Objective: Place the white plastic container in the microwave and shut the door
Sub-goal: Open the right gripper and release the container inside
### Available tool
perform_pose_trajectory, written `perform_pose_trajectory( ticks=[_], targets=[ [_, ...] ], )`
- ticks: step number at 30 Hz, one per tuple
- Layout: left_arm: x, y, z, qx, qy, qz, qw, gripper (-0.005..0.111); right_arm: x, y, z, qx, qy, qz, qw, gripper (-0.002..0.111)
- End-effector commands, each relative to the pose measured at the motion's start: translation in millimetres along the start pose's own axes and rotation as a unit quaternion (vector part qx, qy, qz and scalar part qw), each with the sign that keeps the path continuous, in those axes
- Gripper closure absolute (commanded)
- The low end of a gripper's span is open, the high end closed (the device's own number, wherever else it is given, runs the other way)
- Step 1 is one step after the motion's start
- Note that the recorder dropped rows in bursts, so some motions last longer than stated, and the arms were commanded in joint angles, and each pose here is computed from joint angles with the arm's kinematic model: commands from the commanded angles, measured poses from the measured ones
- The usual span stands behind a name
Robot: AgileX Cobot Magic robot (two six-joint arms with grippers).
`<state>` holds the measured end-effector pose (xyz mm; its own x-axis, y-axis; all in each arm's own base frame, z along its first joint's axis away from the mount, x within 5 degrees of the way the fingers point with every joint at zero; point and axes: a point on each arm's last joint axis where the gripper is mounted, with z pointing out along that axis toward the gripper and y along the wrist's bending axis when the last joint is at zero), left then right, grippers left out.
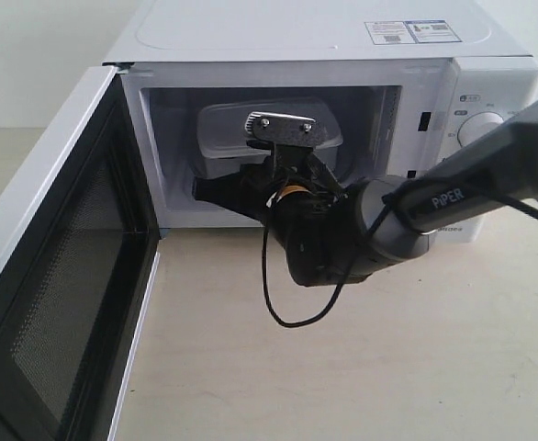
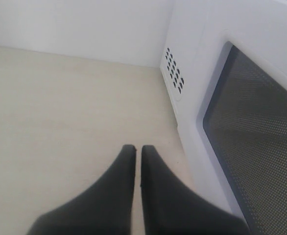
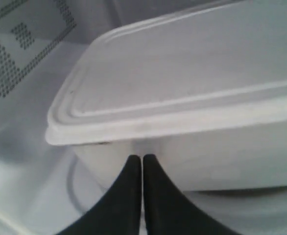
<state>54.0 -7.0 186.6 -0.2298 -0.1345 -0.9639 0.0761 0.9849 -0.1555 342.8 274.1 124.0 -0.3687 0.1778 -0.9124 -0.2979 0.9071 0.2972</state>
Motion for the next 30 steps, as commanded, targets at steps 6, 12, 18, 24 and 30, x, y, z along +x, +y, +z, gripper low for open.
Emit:
perform_pose_trajectory(
  ticks=[6, 12, 18, 24, 30],
  targets=[
    [1, 0.3, 0, -0.001, 0.000, -0.003, 1.000, 0.102, -10, -1, 10, 0.008, 0.008, 0.017, 1.000, 0.108],
    [1, 0.3, 0, -0.001, 0.000, -0.003, 1.000, 0.102, -9, 10, -1, 0.003, 0.002, 0.022, 1.000, 0.108],
    [1, 0.3, 0, -0.001, 0.000, -0.003, 1.000, 0.102, -10, 10, -35, 0.008, -0.002, 0.021, 1.000, 0.108],
    [1, 0.3, 0, -0.001, 0.000, -0.003, 1.000, 0.102, -6, 4, -85, 0.004, 0.039, -0.008, 0.999, 0.108],
    [1, 0.3, 0, -0.001, 0.000, -0.003, 1.000, 0.102, -16, -5, -136, -0.019, 0.091, -0.047, 0.995, 0.108]
  ],
)
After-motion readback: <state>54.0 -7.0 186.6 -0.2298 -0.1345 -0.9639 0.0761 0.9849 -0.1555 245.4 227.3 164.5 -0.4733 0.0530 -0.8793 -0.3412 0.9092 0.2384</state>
